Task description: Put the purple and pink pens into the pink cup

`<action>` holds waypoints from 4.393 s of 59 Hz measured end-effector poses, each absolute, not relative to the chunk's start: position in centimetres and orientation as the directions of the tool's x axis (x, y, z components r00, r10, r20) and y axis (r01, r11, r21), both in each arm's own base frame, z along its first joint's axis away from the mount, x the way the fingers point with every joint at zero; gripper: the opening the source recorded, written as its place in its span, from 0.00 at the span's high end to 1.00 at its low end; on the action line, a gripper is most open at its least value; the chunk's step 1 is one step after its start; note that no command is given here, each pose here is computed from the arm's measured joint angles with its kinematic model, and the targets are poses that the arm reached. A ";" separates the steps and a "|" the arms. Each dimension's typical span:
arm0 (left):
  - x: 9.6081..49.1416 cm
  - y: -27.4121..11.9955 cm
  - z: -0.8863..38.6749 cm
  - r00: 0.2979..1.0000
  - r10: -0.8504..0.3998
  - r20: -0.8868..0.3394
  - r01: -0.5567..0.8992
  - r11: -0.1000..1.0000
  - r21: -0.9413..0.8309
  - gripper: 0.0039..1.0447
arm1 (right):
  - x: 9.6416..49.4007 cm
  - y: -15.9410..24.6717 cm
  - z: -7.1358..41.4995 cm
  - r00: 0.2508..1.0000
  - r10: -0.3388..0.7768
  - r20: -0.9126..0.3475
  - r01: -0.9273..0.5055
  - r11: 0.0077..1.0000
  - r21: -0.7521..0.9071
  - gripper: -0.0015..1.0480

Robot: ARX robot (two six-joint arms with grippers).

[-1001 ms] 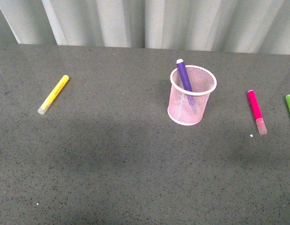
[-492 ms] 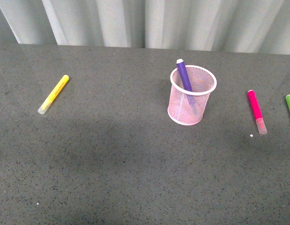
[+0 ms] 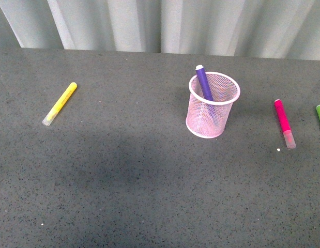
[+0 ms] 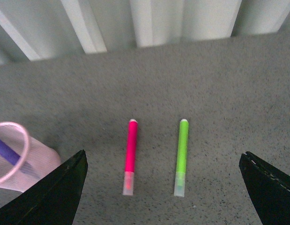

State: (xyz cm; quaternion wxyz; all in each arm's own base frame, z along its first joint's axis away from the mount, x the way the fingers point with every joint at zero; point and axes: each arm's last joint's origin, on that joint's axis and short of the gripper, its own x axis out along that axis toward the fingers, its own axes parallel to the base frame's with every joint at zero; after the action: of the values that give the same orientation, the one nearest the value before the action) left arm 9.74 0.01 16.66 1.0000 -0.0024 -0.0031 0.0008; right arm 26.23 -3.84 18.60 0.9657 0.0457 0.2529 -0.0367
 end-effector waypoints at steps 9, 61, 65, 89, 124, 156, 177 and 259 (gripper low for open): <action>9.7 0.0 16.7 1.000 0.002 0.006 -0.001 1.000 -0.005 0.06 | 31.0 -5.2 15.2 0.736 -0.079 -0.672 0.137 0.990 0.033 0.07; 9.7 0.0 16.7 1.000 0.002 0.006 -0.001 1.000 -0.005 0.06 | 39.4 -2.1 11.6 0.652 0.005 -0.758 0.089 0.993 0.083 0.07; 9.7 0.0 16.7 1.000 0.002 0.006 -0.001 1.000 -0.005 0.06 | 39.9 -1.4 11.4 0.650 0.018 -0.759 0.079 0.993 0.092 0.07; 9.7 0.0 16.7 1.000 0.002 0.006 -0.002 1.000 -0.005 0.06 | 41.1 2.4 8.4 0.625 0.081 -0.776 0.059 0.987 0.151 0.07; 9.7 0.0 16.7 1.000 0.002 0.006 -0.001 1.000 -0.005 0.06 | 40.9 -2.3 6.2 0.614 0.040 -0.788 0.174 0.967 0.185 0.07; 9.7 0.0 16.7 1.000 0.002 0.006 -0.002 1.000 -0.005 0.06 | 42.0 -1.3 5.0 0.604 0.062 -0.794 0.146 0.971 0.187 0.07; 9.7 0.0 16.7 1.000 0.001 0.006 -0.001 1.000 -0.005 0.06 | 42.2 -0.9 3.8 0.603 0.049 -0.796 0.137 0.977 0.164 0.16; 9.7 0.0 16.7 1.000 0.001 0.006 -0.001 1.000 -0.005 0.06 | 36.5 0.7 17.8 0.952 0.215 -0.218 -0.129 0.928 0.350 0.89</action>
State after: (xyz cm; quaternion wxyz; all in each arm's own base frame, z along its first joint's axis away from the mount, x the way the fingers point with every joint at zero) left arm 9.74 0.01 16.66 1.0000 -0.0024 -0.0031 0.0006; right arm 36.50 0.67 17.84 0.9735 0.1682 0.1273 0.0882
